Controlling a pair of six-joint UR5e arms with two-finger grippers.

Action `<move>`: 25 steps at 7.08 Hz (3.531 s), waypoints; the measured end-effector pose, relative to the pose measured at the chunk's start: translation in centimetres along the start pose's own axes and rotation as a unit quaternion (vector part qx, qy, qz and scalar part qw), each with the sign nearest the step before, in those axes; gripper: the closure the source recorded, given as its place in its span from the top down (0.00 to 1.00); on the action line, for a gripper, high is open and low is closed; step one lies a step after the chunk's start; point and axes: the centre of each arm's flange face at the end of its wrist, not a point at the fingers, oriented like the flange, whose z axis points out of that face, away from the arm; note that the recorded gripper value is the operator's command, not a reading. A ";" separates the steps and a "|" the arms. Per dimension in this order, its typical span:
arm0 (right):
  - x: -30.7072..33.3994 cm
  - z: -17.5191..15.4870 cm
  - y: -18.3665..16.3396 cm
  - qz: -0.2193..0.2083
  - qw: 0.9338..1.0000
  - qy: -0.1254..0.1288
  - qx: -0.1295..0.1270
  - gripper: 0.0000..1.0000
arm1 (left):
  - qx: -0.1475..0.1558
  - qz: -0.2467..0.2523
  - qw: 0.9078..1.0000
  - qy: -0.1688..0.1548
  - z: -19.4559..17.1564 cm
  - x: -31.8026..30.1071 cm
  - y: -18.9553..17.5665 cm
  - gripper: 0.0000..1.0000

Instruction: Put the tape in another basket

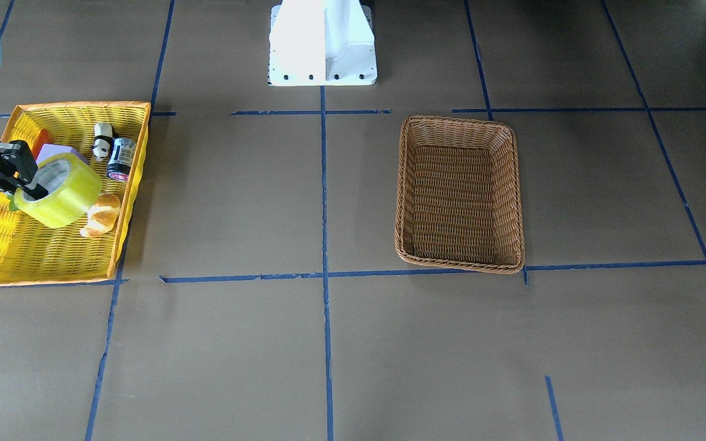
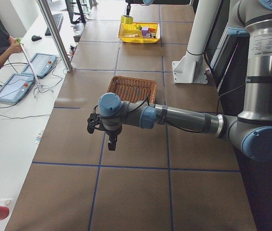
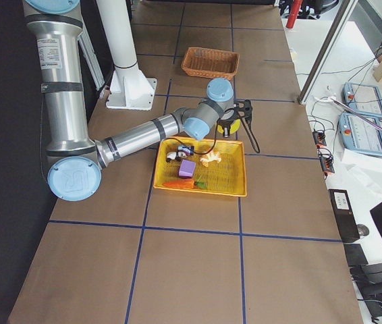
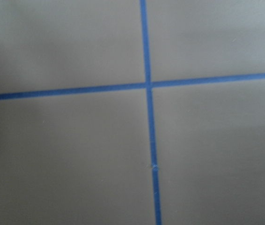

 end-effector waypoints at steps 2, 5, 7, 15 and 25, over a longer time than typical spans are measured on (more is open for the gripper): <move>-3.8 0.8 1.8 0.061 0.995 -0.077 0.012 0.02 | 0.011 -0.031 0.999 0.041 2.6 9.1 0.1 1.00; -6.7 2.3 4.7 0.124 0.978 -0.164 0.018 0.02 | 0.000 -0.109 0.985 0.137 6.6 22.7 0.8 1.00; -8.7 3.5 7.4 0.155 0.962 -0.224 0.019 0.02 | -0.015 -0.168 0.965 0.203 6.4 31.1 1.4 1.00; -17.4 5.1 15.4 0.156 0.890 -0.426 -0.049 0.03 | -0.040 -0.233 0.816 0.527 9.7 41.0 10.0 1.00; -27.2 10.2 23.8 0.167 0.855 -0.474 -0.123 0.03 | -0.151 -0.285 0.691 0.647 8.9 50.0 15.1 1.00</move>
